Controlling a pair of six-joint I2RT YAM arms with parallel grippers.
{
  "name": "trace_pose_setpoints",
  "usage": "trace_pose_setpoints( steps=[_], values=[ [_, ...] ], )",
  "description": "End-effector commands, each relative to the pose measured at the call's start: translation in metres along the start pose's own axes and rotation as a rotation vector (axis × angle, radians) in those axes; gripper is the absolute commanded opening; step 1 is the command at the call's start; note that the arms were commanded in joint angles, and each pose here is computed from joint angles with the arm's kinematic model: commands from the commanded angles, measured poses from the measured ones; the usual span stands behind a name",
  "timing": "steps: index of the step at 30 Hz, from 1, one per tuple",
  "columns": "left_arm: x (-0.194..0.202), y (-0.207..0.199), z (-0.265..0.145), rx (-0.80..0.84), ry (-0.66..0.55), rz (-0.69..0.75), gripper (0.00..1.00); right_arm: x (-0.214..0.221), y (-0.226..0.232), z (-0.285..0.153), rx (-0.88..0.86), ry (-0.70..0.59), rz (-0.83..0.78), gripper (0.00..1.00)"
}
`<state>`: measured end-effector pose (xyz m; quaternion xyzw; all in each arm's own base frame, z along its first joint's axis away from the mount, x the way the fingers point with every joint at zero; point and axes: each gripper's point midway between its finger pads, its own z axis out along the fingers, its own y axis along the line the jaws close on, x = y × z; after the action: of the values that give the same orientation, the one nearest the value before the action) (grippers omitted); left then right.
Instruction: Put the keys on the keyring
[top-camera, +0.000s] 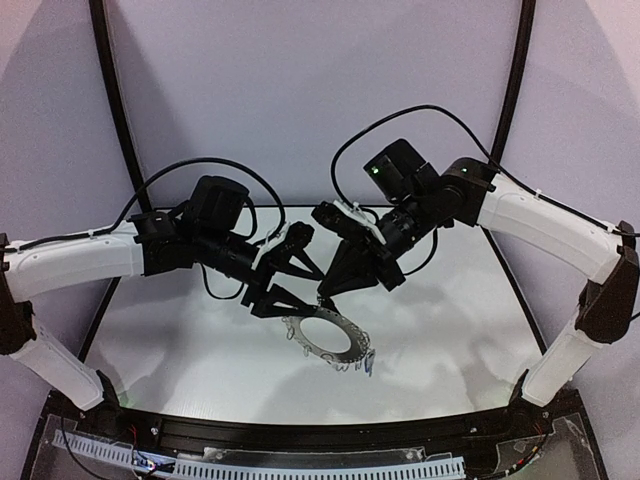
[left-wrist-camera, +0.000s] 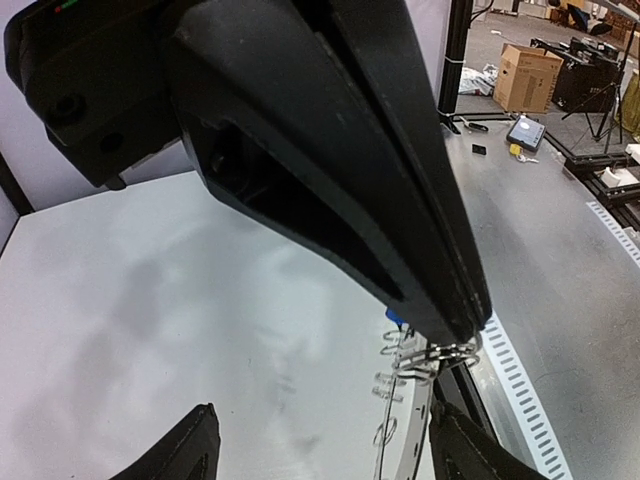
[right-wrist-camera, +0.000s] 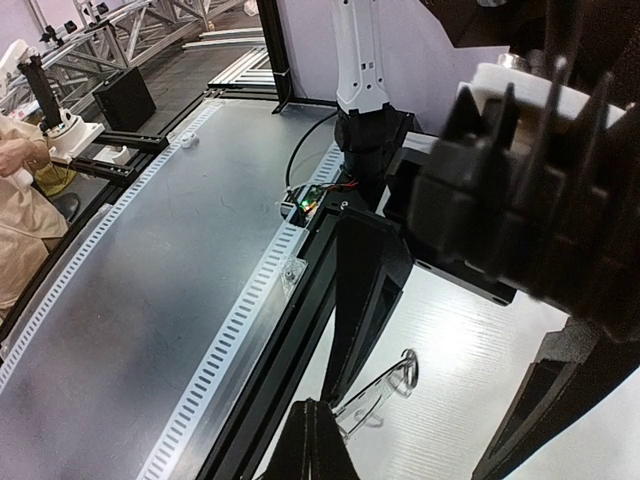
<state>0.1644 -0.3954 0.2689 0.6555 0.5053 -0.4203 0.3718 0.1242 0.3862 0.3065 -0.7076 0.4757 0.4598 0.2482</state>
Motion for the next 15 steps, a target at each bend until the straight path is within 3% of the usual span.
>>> trace_pose_setpoints(
  steps=[1, 15],
  values=[
    [-0.004, -0.005, 0.001, 0.023, -0.022, 0.0, 0.72, -0.017, 0.005, 0.0, -0.015, -0.038, -0.046, 0.0],
    [-0.004, -0.005, 0.003, 0.036, -0.028, -0.019, 0.58, -0.022, -0.005, 0.001, 0.055, -0.042, -0.063, 0.0]
  ],
)
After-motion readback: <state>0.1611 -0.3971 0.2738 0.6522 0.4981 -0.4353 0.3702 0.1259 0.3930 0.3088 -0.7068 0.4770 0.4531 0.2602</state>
